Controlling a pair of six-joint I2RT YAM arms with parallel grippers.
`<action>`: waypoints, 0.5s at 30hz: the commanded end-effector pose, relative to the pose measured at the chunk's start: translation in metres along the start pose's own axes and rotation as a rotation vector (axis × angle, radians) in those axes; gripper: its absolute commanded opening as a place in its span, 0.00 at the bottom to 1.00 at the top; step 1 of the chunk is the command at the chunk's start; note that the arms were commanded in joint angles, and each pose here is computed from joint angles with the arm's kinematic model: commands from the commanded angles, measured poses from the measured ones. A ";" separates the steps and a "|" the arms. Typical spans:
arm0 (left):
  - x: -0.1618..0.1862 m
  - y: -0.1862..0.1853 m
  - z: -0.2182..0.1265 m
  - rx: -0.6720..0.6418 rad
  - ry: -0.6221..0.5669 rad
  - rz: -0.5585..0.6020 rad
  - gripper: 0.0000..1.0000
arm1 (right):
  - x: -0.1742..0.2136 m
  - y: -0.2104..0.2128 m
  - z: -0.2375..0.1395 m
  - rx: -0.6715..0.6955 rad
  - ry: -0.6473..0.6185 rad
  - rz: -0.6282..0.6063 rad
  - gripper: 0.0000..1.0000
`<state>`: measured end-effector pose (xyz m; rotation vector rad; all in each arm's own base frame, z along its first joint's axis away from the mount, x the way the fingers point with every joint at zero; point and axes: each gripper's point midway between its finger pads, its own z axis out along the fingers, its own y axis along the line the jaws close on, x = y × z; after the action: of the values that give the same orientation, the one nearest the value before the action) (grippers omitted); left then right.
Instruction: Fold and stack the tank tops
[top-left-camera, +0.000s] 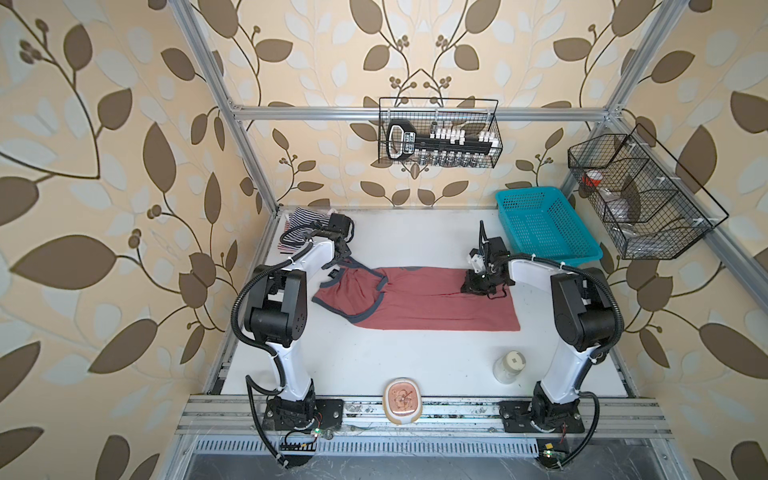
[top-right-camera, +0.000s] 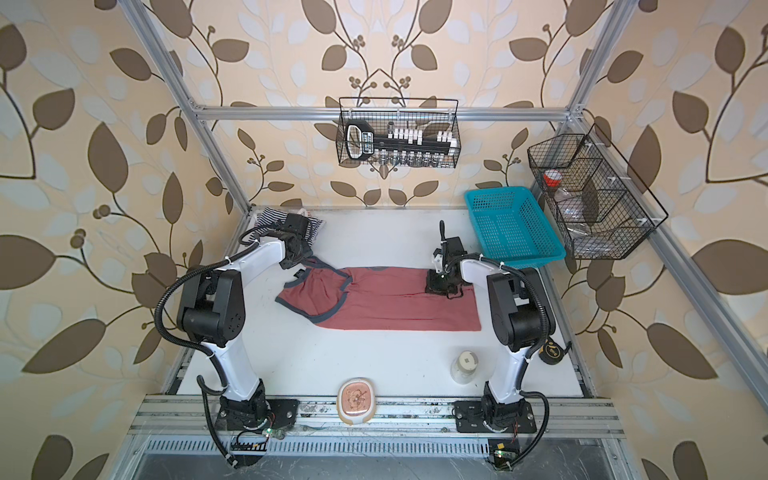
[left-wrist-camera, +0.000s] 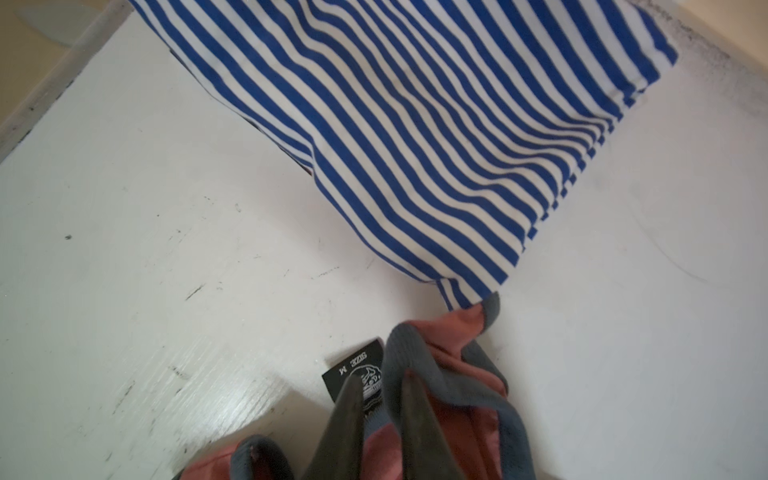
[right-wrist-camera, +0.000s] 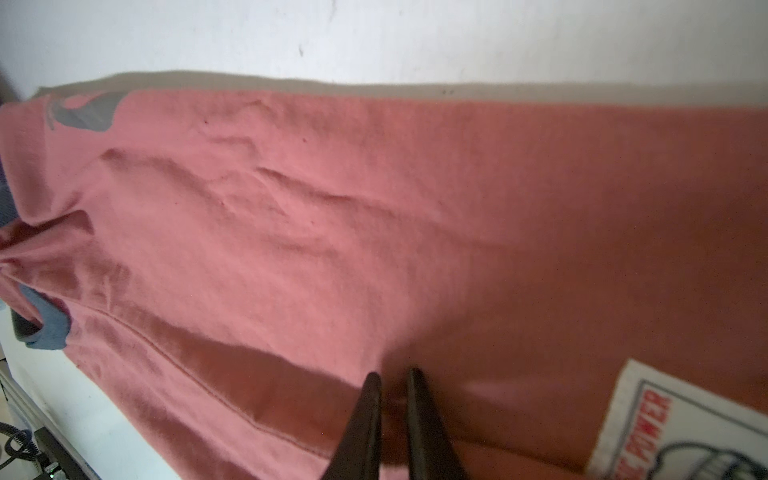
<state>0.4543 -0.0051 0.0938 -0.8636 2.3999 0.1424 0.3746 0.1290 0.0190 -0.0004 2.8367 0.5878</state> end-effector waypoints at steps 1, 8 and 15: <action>-0.012 0.013 -0.010 -0.051 -0.068 -0.032 0.24 | 0.028 -0.011 0.006 0.021 0.083 0.014 0.15; -0.002 0.031 -0.004 -0.128 -0.059 -0.025 0.23 | 0.029 -0.017 0.001 0.037 0.087 0.031 0.15; 0.013 0.046 -0.009 -0.150 -0.028 -0.054 0.22 | 0.032 -0.019 -0.001 0.034 0.094 0.036 0.15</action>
<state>0.4275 0.0133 0.0726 -0.9308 2.4105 0.2955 0.3716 0.1236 0.0187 0.0193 2.8371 0.6129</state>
